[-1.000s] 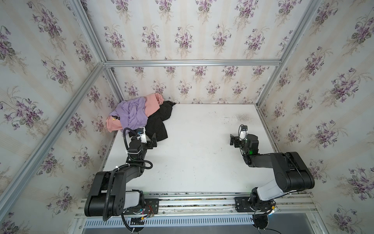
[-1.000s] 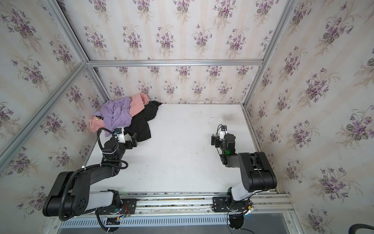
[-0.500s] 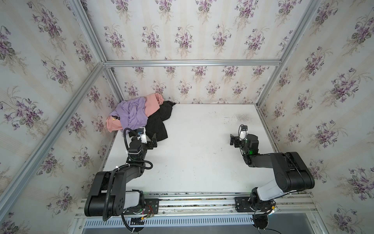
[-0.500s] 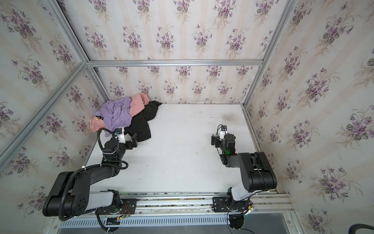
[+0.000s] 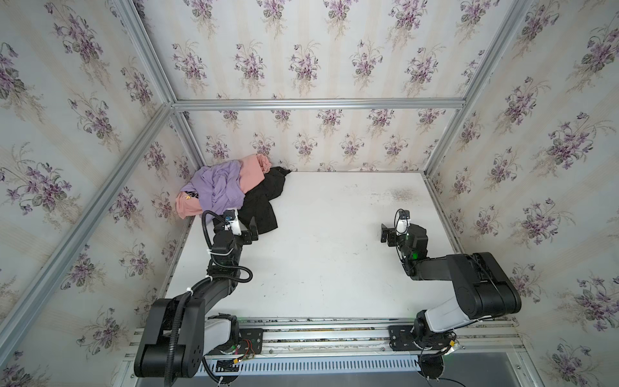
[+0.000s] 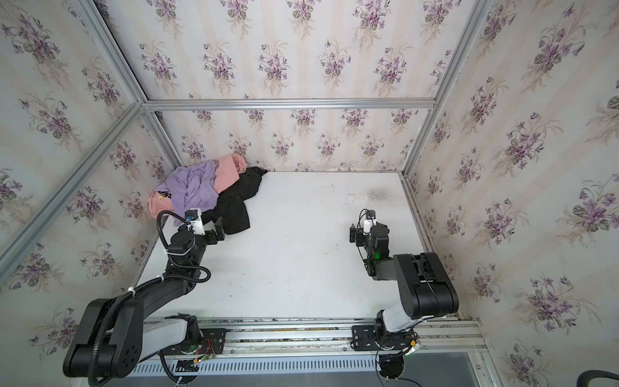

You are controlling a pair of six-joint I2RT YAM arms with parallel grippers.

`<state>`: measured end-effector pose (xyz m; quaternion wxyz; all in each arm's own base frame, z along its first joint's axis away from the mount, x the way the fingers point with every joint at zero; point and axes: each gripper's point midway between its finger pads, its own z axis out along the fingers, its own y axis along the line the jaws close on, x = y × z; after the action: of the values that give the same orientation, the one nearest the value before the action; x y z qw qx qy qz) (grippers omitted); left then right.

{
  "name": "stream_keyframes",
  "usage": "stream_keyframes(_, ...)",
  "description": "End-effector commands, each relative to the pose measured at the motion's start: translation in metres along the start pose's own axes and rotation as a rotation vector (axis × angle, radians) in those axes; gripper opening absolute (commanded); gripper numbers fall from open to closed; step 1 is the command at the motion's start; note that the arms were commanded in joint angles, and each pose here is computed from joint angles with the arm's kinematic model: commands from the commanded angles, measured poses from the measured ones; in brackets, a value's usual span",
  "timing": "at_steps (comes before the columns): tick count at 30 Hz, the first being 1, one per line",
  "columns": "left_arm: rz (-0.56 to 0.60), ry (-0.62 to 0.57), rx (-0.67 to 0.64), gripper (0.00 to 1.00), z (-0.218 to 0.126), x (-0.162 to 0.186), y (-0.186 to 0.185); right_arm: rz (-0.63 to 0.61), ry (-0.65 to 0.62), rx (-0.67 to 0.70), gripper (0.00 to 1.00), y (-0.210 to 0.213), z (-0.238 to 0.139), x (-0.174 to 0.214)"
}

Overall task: Pick out a specific cloth from the pile
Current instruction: 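Reach the left gripper onto the black garment while the right arm advances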

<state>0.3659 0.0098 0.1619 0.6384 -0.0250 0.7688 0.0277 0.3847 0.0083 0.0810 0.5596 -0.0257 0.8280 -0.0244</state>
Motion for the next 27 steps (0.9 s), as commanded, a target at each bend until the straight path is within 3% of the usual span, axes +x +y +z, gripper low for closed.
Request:
stream_keyframes(1,-0.003,0.001,-0.023,1.00,-0.002,-0.009,0.004,0.001,-0.086,0.033,1.00,-0.005,-0.005,-0.026)
stream_keyframes(11,-0.075,-0.028,-0.032,1.00,-0.009,-0.060,0.007,-0.165,-0.087,0.070,1.00,0.022,-0.025,-0.067)
stream_keyframes(18,-0.290,0.039,-0.081,1.00,-0.004,-0.071,0.016,-0.039,-0.106,-0.067,1.00,0.054,-0.033,-0.096)
stream_keyframes(27,-0.498,0.289,-0.062,1.00,0.032,-0.041,0.011,0.093,-0.083,-0.287,1.00,0.114,-0.033,-0.104)
